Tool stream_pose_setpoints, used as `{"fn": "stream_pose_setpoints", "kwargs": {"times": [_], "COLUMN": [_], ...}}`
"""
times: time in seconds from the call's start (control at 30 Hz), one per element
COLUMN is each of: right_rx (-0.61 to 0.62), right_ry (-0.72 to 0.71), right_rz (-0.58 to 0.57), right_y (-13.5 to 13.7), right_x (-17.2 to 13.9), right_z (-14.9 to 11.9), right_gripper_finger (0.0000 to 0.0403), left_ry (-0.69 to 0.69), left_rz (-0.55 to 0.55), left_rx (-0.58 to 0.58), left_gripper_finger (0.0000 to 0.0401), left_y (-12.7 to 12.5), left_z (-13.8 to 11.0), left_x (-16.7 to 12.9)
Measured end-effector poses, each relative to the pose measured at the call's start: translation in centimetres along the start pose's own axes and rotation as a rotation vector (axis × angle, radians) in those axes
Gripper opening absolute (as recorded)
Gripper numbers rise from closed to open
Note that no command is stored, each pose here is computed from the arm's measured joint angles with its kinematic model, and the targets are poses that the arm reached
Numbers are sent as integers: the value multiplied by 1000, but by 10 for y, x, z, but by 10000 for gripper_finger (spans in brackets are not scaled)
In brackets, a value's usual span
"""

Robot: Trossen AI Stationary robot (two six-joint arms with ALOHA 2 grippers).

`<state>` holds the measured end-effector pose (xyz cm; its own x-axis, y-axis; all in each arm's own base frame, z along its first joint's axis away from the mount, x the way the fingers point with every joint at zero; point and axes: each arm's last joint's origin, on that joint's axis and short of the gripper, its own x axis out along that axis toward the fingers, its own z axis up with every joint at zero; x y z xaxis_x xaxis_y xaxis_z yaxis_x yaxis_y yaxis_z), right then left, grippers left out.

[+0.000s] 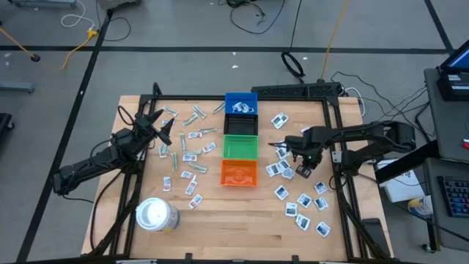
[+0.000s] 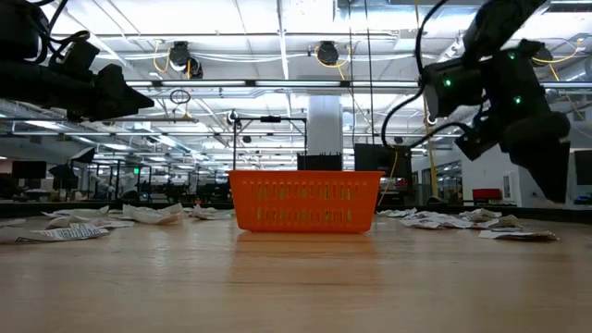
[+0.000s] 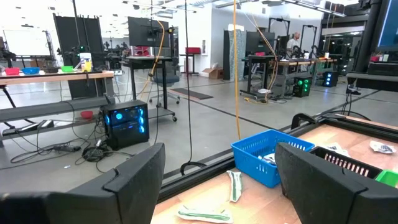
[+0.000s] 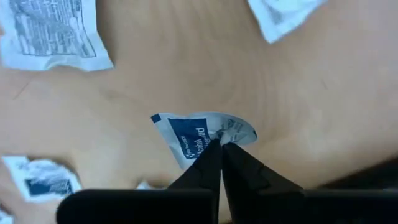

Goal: Pick & Place First Aid Supplies
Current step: Put the blue alcohol pad into the blue bin

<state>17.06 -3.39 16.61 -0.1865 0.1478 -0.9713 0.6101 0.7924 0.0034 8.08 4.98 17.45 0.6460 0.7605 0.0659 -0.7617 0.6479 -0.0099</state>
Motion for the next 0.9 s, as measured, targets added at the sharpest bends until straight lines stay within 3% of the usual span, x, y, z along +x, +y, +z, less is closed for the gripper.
{"fn": "stream_pose_setpoints", "kwargs": {"times": [0.43,0.67,0.9], "right_rx": [30,27,-8], "right_ry": [-4,-39,-107], "right_rz": [19,38,-5], "right_y": [-6,-7,-14], "right_x": [-54,-83,-117], "right_z": [8,49,111], "right_gripper_finger": [1,1,0], "left_ry": [0,0,0], "left_rz": [0,0,0], "left_rx": [0,0,0], "left_gripper_finger": [306,306,306], "left_y": [0,0,0], "left_z": [0,0,0], "left_x": [0,0,0]}}
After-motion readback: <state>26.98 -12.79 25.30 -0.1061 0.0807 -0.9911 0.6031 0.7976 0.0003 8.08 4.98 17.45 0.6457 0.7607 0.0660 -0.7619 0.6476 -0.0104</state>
